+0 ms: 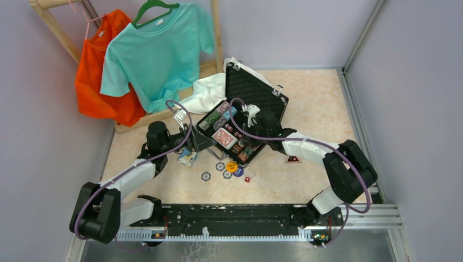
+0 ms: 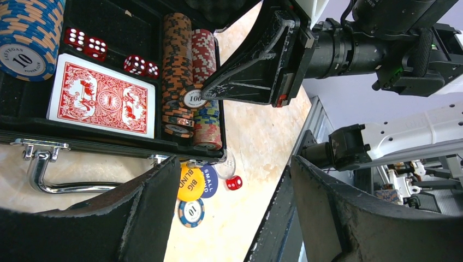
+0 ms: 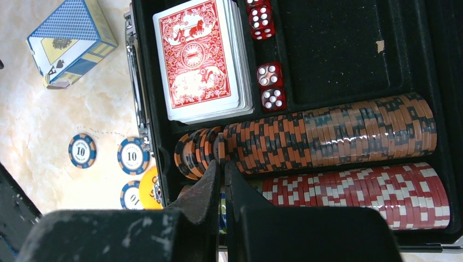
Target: Pack up texas hold em set
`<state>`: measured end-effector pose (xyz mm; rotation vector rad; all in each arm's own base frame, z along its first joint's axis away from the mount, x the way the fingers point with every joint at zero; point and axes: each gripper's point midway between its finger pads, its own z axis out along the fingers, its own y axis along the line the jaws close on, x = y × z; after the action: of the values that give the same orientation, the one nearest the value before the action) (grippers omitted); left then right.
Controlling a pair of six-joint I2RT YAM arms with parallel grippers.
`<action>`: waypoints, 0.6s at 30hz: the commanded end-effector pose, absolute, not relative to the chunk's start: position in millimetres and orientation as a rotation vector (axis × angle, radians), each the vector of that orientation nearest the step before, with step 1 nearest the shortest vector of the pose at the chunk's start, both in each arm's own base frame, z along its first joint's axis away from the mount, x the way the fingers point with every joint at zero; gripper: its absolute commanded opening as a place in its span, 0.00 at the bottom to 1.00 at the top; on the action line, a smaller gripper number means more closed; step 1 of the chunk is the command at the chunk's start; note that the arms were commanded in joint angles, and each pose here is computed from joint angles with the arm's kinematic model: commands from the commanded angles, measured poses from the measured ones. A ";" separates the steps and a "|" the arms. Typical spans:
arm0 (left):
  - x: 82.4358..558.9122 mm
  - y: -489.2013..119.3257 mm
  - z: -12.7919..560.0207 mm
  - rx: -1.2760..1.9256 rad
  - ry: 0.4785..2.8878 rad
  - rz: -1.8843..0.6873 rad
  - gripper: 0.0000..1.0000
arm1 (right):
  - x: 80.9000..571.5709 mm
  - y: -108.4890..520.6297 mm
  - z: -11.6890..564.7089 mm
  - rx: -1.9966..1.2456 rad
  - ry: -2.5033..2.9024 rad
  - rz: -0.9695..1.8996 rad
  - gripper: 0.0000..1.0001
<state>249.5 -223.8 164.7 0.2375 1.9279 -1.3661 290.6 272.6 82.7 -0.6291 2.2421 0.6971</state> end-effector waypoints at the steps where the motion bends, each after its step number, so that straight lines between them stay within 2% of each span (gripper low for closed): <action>1: 252.7 -225.4 175.9 0.283 1.878 -1.374 0.79 | 308.8 280.4 101.5 -0.655 2.158 0.651 0.00; 14: 248.5 -226.6 176.2 0.290 1.873 -1.398 0.79 | 299.0 291.7 89.3 -0.761 2.169 0.534 0.01; 16: 248.2 -226.5 176.1 0.291 1.872 -1.399 0.79 | 299.8 290.5 92.9 -0.750 2.157 0.529 0.22; 18: 247.8 -226.8 175.6 0.293 1.873 -1.400 0.79 | 300.1 290.0 98.7 -0.742 2.143 0.532 0.33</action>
<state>247.4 -226.0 167.3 0.2617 1.9136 -1.3889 286.7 281.2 71.2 -0.7574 2.2326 0.5386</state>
